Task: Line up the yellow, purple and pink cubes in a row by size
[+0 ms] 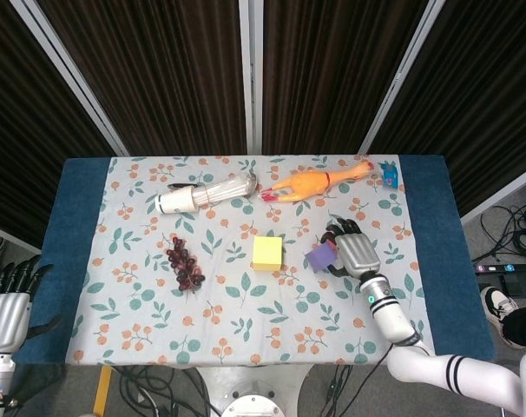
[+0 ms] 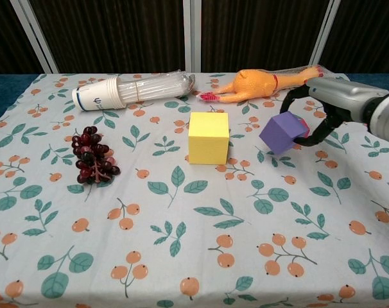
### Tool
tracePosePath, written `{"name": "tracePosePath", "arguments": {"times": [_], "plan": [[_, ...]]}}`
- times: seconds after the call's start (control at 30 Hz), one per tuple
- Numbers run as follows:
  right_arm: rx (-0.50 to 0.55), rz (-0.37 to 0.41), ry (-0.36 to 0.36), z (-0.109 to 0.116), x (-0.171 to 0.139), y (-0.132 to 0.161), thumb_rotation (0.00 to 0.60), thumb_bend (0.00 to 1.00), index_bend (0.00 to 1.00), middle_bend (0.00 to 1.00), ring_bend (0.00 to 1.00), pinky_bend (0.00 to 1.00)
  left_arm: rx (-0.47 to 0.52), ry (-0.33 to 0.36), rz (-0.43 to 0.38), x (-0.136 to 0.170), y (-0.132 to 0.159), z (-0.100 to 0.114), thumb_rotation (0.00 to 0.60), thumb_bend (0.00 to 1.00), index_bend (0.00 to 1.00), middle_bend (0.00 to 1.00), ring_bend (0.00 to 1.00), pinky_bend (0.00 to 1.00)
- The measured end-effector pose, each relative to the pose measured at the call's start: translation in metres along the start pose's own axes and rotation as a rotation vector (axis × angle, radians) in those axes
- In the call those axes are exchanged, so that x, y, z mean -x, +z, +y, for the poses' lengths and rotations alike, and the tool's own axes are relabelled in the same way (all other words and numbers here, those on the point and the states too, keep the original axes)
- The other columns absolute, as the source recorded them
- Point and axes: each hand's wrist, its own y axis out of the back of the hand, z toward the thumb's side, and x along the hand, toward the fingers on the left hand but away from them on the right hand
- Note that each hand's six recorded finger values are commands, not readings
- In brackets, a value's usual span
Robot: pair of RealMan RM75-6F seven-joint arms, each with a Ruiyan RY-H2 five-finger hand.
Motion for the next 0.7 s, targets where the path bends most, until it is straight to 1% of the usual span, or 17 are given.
{"name": "tracePosePath", "arguments": {"times": [0.13,0.23,0.43,0.7], "plan": [[0.025,-0.011,-0.001,-0.004,0.010,0.022,0.600,0.22,0.45,0.17,0.00,0.00,0.002,-0.002,0.001,0.000,-0.001,-0.001,0.600,0.16,0.23,0.16,0.10,0.05],[0.027,-0.026,-0.002,-0.006,0.014,0.029,0.600,0.22,0.44,0.16,0.00,0.00,0.003,-0.004,0.002,0.000,-0.002,-0.001,0.600,0.16,0.23,0.16,0.10,0.05],[0.040,-0.057,0.004,-0.013,0.020,0.032,0.600,0.22,0.42,0.16,0.00,0.00,0.004,-0.008,0.000,-0.001,-0.002,-0.003,0.600,0.16,0.23,0.16,0.10,0.05],[0.060,-0.069,0.017,-0.023,0.024,0.037,0.600,0.21,0.38,0.15,0.00,0.00,0.006,-0.012,0.001,-0.002,-0.003,-0.005,0.600,0.16,0.23,0.16,0.10,0.05]]}}
